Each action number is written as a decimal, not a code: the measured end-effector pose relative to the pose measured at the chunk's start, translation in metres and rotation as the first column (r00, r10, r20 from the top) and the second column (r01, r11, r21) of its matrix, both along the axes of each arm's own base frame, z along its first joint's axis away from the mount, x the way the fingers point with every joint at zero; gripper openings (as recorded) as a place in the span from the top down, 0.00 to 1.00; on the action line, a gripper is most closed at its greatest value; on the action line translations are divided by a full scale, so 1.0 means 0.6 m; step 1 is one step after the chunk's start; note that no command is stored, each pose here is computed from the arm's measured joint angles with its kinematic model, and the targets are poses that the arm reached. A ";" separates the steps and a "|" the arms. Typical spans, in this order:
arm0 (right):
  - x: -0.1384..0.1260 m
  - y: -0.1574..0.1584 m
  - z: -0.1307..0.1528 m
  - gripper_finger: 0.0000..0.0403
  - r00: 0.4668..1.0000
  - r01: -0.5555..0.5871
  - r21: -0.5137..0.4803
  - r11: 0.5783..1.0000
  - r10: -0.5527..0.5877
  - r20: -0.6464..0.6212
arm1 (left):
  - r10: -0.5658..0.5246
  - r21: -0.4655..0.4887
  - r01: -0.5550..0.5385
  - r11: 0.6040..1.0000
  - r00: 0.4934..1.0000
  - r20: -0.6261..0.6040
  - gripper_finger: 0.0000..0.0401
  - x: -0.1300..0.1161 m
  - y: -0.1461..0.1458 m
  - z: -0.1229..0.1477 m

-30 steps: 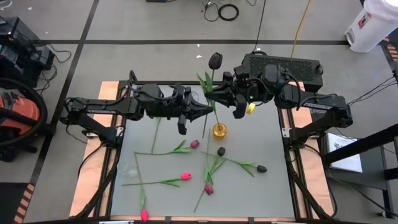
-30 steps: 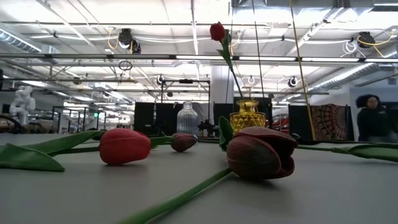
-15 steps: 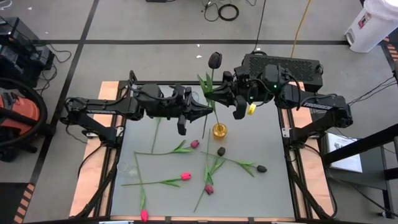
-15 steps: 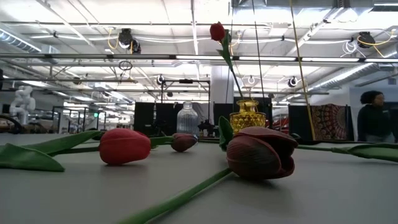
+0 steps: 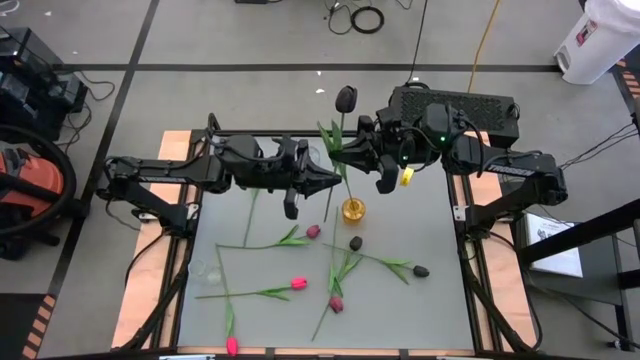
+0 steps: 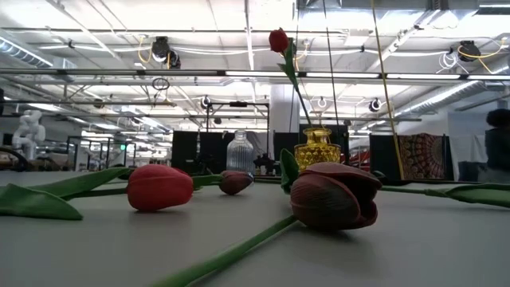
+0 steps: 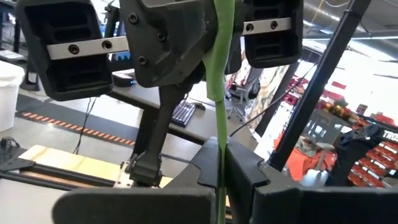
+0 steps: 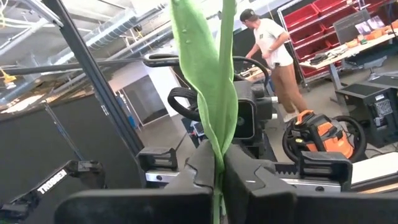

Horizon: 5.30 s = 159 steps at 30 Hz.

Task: Sort flowers into vase by color
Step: Put the top black tulip into the top transparent vase

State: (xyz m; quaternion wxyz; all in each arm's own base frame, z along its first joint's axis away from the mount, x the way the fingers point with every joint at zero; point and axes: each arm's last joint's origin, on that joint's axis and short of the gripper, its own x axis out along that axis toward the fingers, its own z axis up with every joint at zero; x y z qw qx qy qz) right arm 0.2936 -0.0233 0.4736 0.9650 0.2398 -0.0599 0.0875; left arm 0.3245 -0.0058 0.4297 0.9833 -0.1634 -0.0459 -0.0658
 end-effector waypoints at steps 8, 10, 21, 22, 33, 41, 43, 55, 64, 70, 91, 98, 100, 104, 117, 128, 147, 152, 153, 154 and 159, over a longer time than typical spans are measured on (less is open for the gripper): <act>-0.005 0.000 0.002 1.00 1.000 0.000 0.004 1.000 0.000 0.002 | -0.018 -0.021 0.018 1.000 1.000 0.009 0.88 -0.002 -0.001 0.003; -0.008 0.001 0.005 1.00 1.000 -0.001 0.003 1.000 0.001 0.007 | -0.020 -0.039 0.021 0.999 1.000 0.012 0.84 -0.003 -0.001 0.004; -0.016 0.001 0.011 1.00 1.000 0.005 -0.010 1.000 -0.004 0.029 | -0.014 -0.043 0.014 0.999 1.000 -0.009 0.72 -0.009 0.004 0.005; -0.017 0.000 0.012 1.00 0.999 0.007 -0.010 1.000 -0.006 0.032 | -0.008 -0.042 0.008 0.999 1.000 -0.015 0.72 -0.012 0.007 0.006; -0.047 -0.023 0.030 1.00 0.994 0.082 -0.049 0.995 -0.079 0.076 | 0.181 0.032 -0.179 0.983 0.976 -0.119 0.72 -0.092 0.036 0.031; -0.051 -0.070 0.025 1.00 0.982 0.185 -0.065 0.981 -0.181 0.057 | 0.330 0.074 -0.322 0.944 0.932 -0.150 0.72 -0.155 0.043 0.049; -0.051 -0.082 0.023 1.00 0.977 0.210 -0.066 0.975 -0.207 0.051 | 0.342 0.076 -0.334 0.940 0.927 -0.156 0.72 -0.163 0.043 0.050; -0.048 -0.144 0.015 1.00 0.943 0.330 -0.111 0.937 -0.323 0.076 | 0.419 0.120 -0.401 0.908 0.873 -0.250 0.72 -0.173 0.046 0.036; -0.016 -0.170 -0.001 1.00 0.942 0.328 -0.104 0.939 -0.317 0.109 | 0.460 0.152 -0.435 0.888 0.853 -0.248 0.72 -0.174 0.048 0.035; 0.006 -0.188 -0.002 1.00 0.957 0.286 -0.116 0.951 -0.277 0.089 | 0.512 0.198 -0.475 0.857 0.825 -0.238 0.72 -0.175 0.051 0.036; 0.036 -0.177 0.017 1.00 0.991 0.121 -0.156 0.980 -0.110 0.076 | 0.364 0.124 -0.350 0.929 0.924 -0.121 0.72 -0.139 0.121 0.042; 0.037 -0.174 0.017 1.00 0.992 0.114 -0.155 0.981 -0.103 0.076 | 0.307 0.104 -0.296 0.949 0.945 -0.111 0.72 -0.103 0.134 0.028; 0.039 -0.170 0.017 1.00 0.993 0.104 -0.154 0.982 -0.094 0.075 | 0.302 0.104 -0.292 0.951 0.948 -0.097 0.72 -0.096 0.137 0.027; 0.042 -0.162 0.016 1.00 0.994 0.090 -0.155 0.984 -0.079 0.072 | 0.297 0.093 -0.290 0.953 0.952 -0.072 0.72 -0.086 0.142 0.026; 0.046 -0.153 0.013 1.00 0.996 0.076 -0.157 0.985 -0.068 0.055 | 0.228 0.041 -0.228 0.973 0.973 -0.011 0.72 -0.084 0.142 0.035; 0.050 -0.140 0.013 1.00 0.997 0.054 -0.160 0.986 -0.046 0.054 | 0.197 0.014 -0.198 0.980 0.980 0.031 0.72 -0.084 0.137 0.043; 0.056 -0.123 0.012 1.00 0.998 0.045 -0.153 0.987 -0.038 0.049 | 0.166 0.013 -0.166 0.986 0.986 0.031 0.72 -0.073 0.123 0.039; 0.057 -0.120 0.012 1.00 0.998 0.040 -0.155 0.987 -0.034 0.046 | 0.152 -0.009 -0.151 0.988 0.988 0.042 0.72 -0.063 0.125 0.036; 0.057 -0.120 0.011 1.00 0.998 0.040 -0.154 0.987 -0.034 0.045 | 0.150 -0.009 -0.149 0.989 0.988 0.040 0.72 -0.063 0.125 0.036; 0.057 -0.120 0.011 1.00 0.998 0.040 -0.154 0.987 -0.034 0.045 | 0.149 -0.008 -0.148 0.989 0.988 0.042 0.72 -0.062 0.126 0.036; 0.057 -0.120 0.011 1.00 0.998 0.040 -0.153 0.987 -0.034 0.045 | 0.142 -0.007 -0.142 0.990 0.989 0.040 0.72 -0.060 0.126 0.034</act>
